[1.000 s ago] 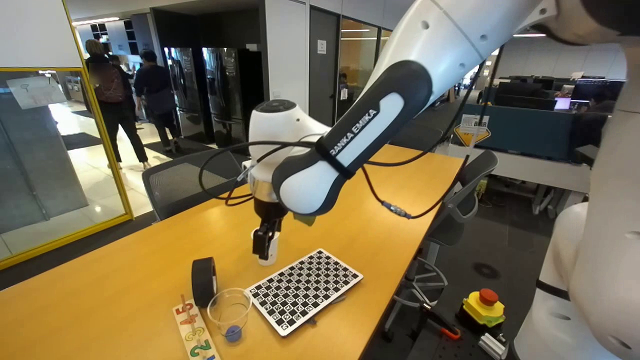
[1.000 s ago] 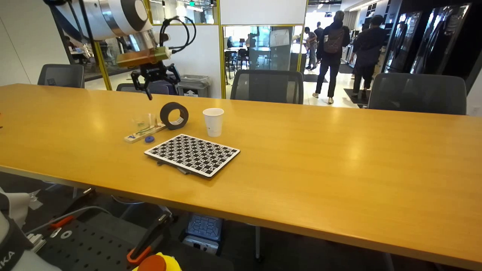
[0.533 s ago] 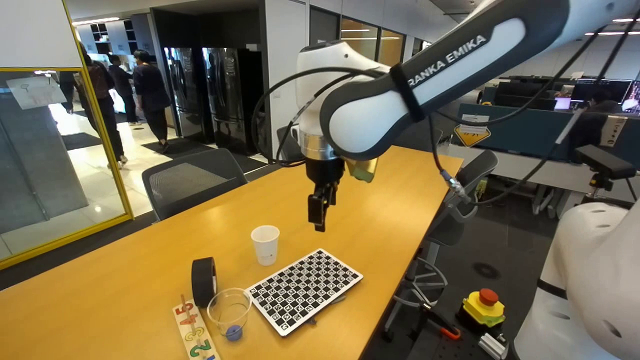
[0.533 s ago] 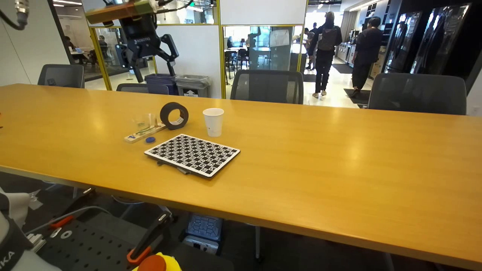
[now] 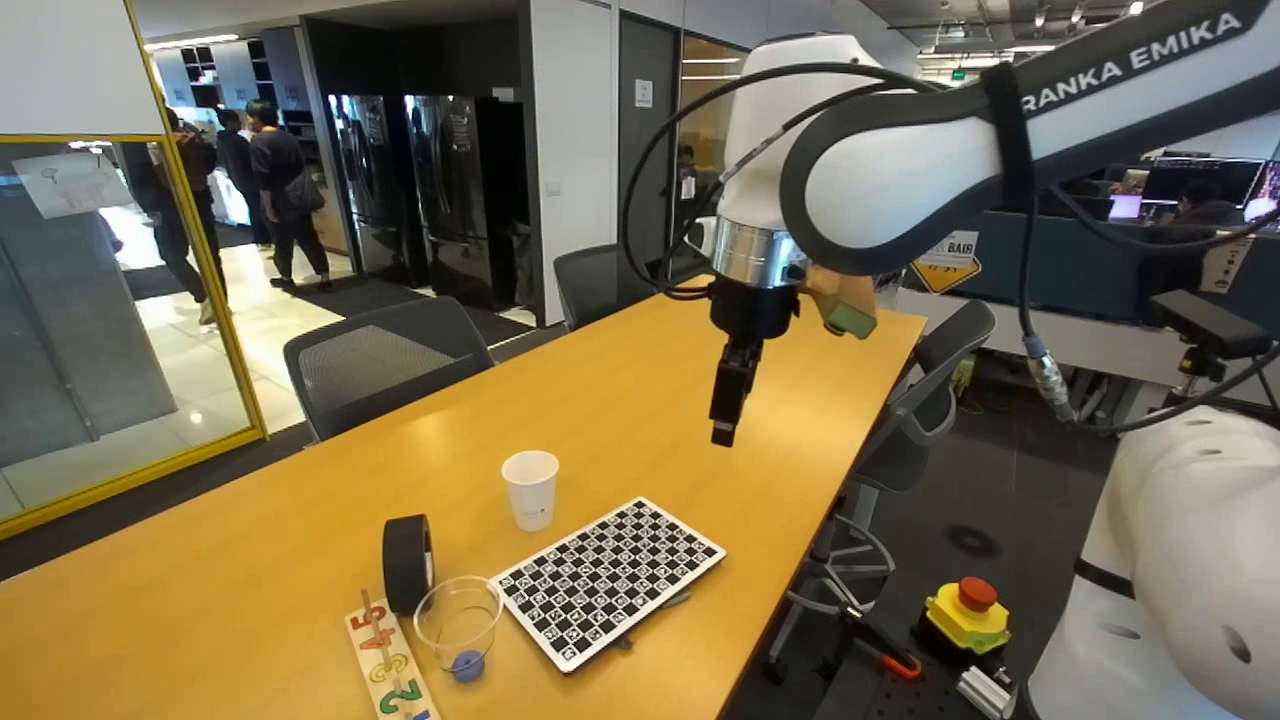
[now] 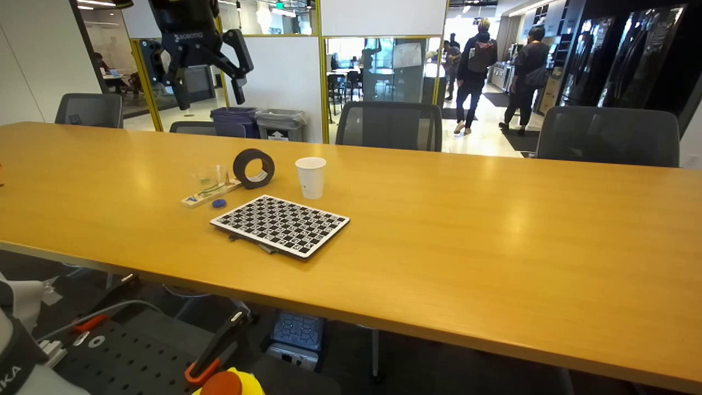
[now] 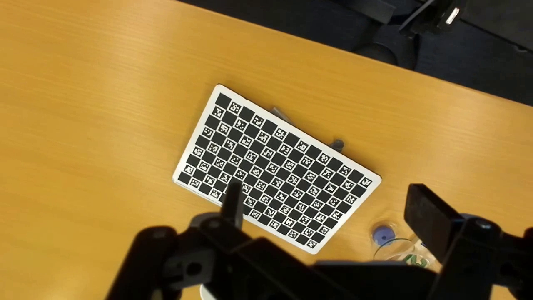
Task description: Put the yellow discs in the white cup and the blue disc in the clear cup
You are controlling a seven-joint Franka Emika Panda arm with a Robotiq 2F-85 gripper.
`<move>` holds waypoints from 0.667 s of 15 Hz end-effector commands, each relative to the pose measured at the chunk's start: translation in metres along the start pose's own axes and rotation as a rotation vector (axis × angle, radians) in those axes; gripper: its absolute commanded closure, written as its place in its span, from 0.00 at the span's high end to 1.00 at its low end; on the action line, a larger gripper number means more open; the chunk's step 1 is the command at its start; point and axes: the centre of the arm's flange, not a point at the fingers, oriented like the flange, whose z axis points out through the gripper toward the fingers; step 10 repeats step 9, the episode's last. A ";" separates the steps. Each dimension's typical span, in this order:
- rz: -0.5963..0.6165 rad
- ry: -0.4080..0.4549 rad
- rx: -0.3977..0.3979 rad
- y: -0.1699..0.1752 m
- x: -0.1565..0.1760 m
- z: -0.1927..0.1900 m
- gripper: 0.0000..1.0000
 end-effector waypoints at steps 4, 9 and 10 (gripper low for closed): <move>0.036 0.026 0.041 0.019 -0.045 -0.010 1.00; 0.042 0.011 0.033 0.019 -0.034 -0.006 1.00; 0.042 0.011 0.033 0.019 -0.034 -0.006 1.00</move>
